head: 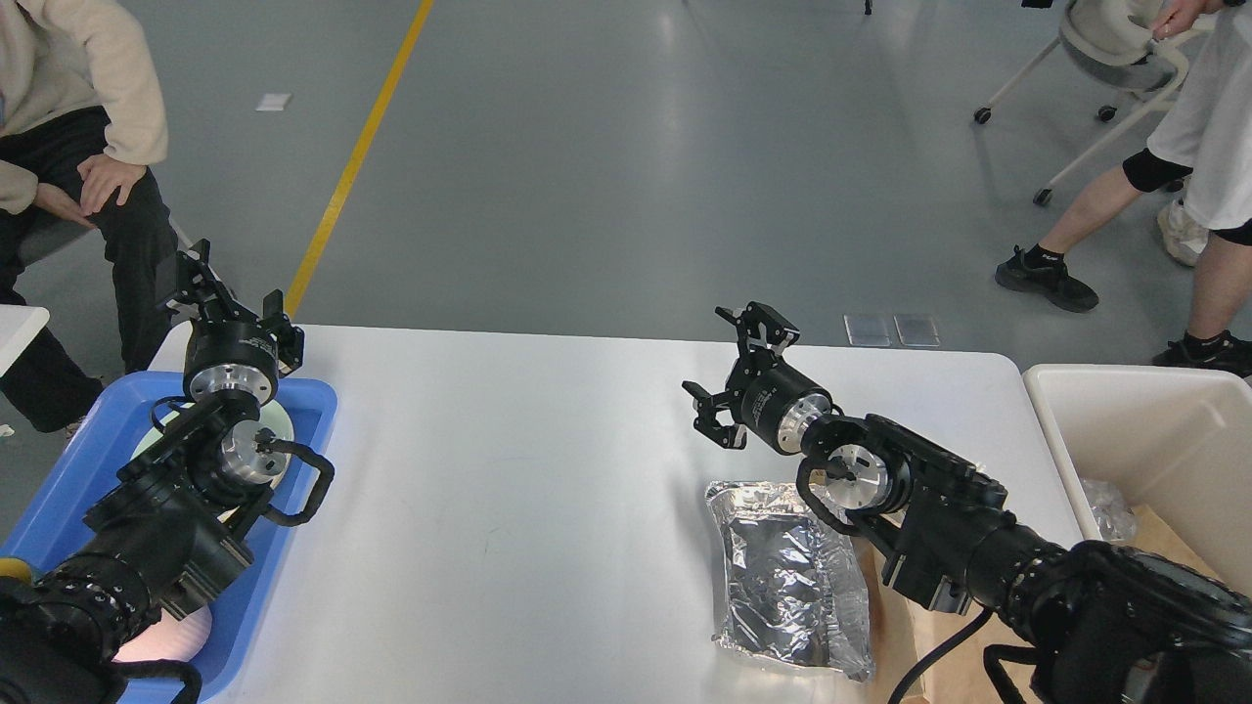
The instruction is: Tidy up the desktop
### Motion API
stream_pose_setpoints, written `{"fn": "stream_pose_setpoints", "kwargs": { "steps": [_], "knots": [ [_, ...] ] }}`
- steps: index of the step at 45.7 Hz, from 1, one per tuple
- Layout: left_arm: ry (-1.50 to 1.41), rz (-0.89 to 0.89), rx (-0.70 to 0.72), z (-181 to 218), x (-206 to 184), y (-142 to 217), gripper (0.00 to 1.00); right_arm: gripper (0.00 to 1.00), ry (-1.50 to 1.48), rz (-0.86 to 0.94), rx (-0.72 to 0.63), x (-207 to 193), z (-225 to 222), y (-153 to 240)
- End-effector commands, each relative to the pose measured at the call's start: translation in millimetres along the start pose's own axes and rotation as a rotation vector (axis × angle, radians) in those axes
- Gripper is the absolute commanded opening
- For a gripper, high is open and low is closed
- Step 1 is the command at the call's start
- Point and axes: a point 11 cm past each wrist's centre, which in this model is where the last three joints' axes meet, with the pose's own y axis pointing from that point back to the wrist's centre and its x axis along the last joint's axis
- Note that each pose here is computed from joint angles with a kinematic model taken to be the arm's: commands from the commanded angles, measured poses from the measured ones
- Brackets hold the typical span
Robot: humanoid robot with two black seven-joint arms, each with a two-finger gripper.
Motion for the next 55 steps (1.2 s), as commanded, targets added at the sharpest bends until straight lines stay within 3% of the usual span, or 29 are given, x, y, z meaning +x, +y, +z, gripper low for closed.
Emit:
{"fn": "stream_pose_setpoints", "kwargs": {
  "steps": [1,55],
  "knots": [
    [0.003,-0.013,-0.01,5.5,10.2,0.7,0.96,1.0,0.0,0.001,0.0,0.3,-0.1,0.1],
    [0.011,-0.018,-0.019,9.2,14.5,0.6,0.96,1.0,0.0,0.0,0.0,-0.2,0.0,0.0]
  ]
}}
